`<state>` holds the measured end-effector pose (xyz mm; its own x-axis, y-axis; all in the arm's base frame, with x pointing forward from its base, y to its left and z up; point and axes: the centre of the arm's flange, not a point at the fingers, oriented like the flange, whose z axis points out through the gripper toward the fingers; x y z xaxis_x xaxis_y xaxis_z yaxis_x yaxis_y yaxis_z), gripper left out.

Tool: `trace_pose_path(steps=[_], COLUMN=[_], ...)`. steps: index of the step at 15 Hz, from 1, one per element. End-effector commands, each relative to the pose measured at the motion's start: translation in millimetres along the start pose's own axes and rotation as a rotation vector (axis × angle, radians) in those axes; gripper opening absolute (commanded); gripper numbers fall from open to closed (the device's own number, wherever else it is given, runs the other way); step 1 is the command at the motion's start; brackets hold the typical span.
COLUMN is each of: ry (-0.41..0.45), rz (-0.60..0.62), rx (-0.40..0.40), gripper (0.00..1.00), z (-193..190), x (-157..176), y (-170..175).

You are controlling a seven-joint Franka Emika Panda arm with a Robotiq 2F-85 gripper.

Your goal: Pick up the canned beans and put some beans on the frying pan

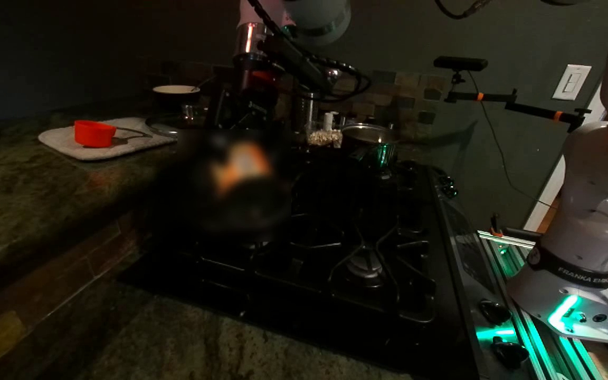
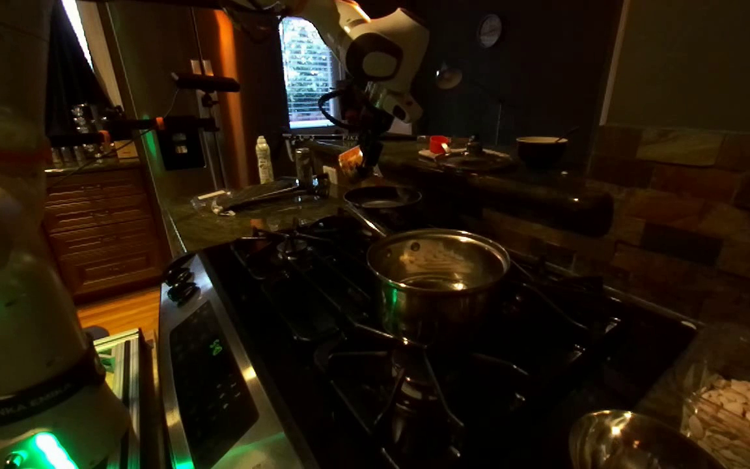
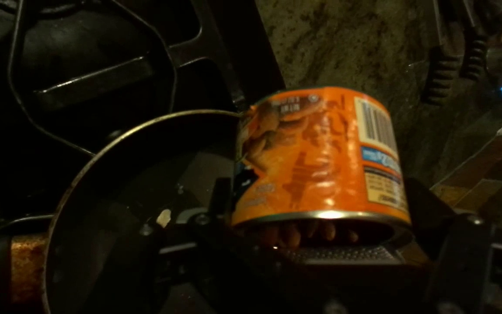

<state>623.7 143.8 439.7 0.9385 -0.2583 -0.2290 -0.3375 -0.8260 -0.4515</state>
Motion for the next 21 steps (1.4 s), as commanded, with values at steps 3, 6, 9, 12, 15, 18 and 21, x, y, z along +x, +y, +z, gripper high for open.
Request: trace_pose_path(steps=[3,6,9,12,15,18,21], ry=[-0.095,-0.123,-0.139,-0.16,-0.202,-0.325,-0.334], rz=[0.09,0.113,0.107,0.085,0.08,0.099,0.114], rx=[0.098,0.12,0.116,0.107,0.113,0.17,0.182], gripper=[0.69,0.69,0.69,0.69,0.69,0.69,0.69], z=[-10.7,-11.1,-7.2,-3.8,-0.4,-0.2,-2.6], x=[28.9,35.9,34.7,28.2,24.0,23.0,24.7], y=[10.3,17.4,17.8,13.3,10.5,10.7,13.3])
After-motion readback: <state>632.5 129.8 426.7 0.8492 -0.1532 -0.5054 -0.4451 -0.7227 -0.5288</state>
